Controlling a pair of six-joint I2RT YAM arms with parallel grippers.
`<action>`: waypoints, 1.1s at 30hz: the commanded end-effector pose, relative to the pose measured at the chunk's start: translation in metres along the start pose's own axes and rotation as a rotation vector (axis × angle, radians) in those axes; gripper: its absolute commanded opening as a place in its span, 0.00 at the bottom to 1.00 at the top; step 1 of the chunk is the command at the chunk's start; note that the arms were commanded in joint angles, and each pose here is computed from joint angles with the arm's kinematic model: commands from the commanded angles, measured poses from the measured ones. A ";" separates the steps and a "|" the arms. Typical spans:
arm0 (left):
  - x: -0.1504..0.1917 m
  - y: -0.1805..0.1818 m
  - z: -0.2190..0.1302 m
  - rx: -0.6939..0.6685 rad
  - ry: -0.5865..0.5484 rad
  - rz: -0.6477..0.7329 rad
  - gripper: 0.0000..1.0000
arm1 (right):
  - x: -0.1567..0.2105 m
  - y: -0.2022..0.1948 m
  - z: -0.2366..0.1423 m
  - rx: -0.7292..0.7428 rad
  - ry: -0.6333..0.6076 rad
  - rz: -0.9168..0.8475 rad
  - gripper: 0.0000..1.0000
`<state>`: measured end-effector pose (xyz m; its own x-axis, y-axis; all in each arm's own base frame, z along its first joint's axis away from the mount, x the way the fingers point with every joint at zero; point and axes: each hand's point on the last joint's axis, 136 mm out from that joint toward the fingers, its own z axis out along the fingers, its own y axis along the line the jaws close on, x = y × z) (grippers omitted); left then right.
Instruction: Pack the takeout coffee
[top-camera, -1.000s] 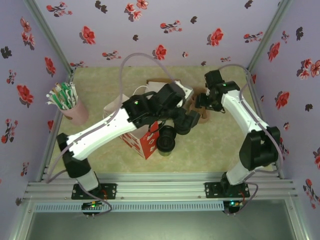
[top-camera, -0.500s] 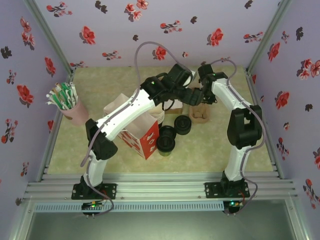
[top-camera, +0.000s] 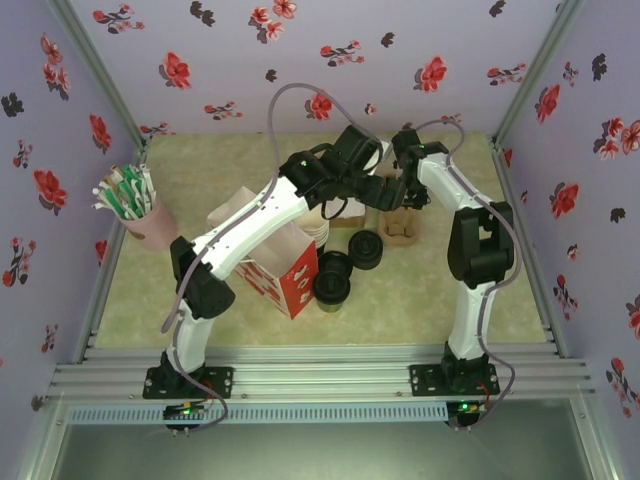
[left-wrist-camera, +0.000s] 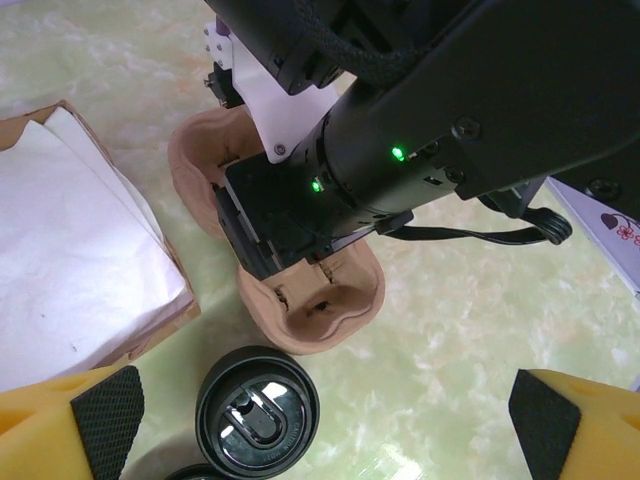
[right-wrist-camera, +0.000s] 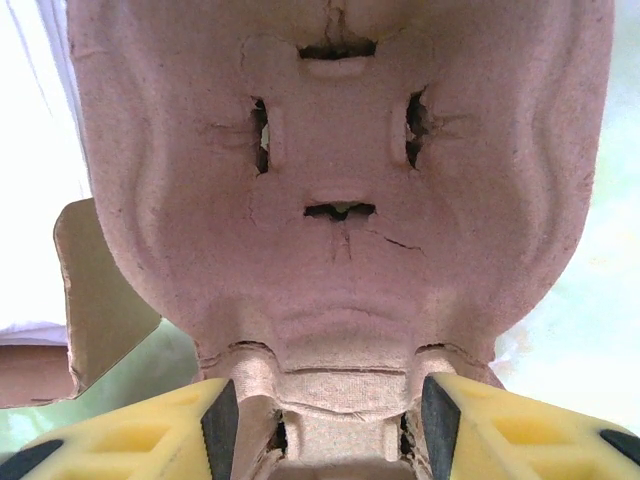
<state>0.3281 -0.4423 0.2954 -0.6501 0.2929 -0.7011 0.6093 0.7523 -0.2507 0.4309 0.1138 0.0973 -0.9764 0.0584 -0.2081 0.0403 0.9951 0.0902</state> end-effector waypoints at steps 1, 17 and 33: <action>-0.010 -0.007 -0.013 0.028 -0.030 -0.006 0.96 | -0.003 -0.007 0.002 0.033 0.010 -0.011 0.54; -0.009 -0.007 -0.014 0.029 -0.029 -0.008 0.94 | -0.008 -0.007 0.008 0.046 0.022 -0.009 0.46; -0.010 -0.007 -0.015 0.028 -0.031 -0.010 0.93 | -0.008 -0.007 0.015 0.049 0.040 -0.009 0.45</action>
<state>0.3276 -0.4425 0.2953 -0.6508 0.2937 -0.7001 0.6105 0.7507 -0.2525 0.4406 0.1120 0.0898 -0.9796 0.0547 -0.1935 0.0436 0.9972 0.0609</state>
